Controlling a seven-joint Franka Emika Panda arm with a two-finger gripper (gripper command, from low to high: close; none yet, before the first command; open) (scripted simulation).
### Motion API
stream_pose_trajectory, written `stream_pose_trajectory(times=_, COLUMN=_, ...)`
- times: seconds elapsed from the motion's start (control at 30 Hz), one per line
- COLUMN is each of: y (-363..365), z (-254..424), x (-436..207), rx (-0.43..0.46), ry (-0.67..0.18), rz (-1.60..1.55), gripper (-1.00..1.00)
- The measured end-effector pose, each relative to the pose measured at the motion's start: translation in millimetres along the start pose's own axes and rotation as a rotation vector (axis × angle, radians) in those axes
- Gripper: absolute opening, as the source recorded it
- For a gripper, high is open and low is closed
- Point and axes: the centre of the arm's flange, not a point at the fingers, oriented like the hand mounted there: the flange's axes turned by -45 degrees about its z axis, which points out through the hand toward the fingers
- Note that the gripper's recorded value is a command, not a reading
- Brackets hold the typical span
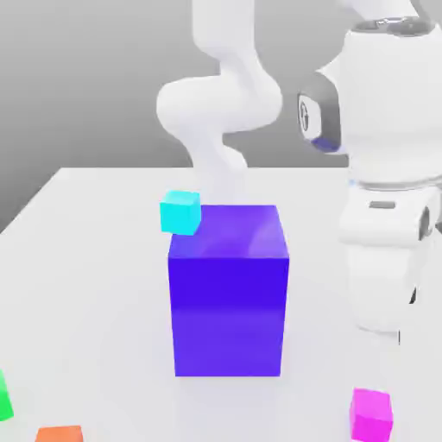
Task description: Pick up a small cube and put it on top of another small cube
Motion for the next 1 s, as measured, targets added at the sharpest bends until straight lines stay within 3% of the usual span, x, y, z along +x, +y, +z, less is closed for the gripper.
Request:
stream_pose_trajectory(times=0.13, y=-23.7, z=66.6, x=-1.5, rx=0.038, ry=-0.098, rz=-0.167, gripper=0.00)
stream_pose_trajectory(times=0.3, y=-31.7, z=138.0, x=-9.2, rx=0.047, ry=-0.123, rz=-0.213, gripper=0.00)
stream_pose_trajectory(times=0.33, y=-32.4, z=145.5, x=-10.6, rx=0.047, ry=-0.123, rz=-0.213, gripper=-1.00)
stream_pose_trajectory(times=0.53, y=-32.9, z=149.3, x=-11.4, rx=0.049, ry=-0.125, rz=-0.213, gripper=-1.00)
stream_pose_trajectory(times=0.73, y=-20.7, z=87.5, x=-11.7, rx=0.049, ry=-0.126, rz=-0.195, gripper=-1.00)
stream_pose_trajectory(times=1.0, y=105.4, z=53.3, x=-169.4, rx=0.042, ry=-0.142, rz=0.099, gripper=-1.00)
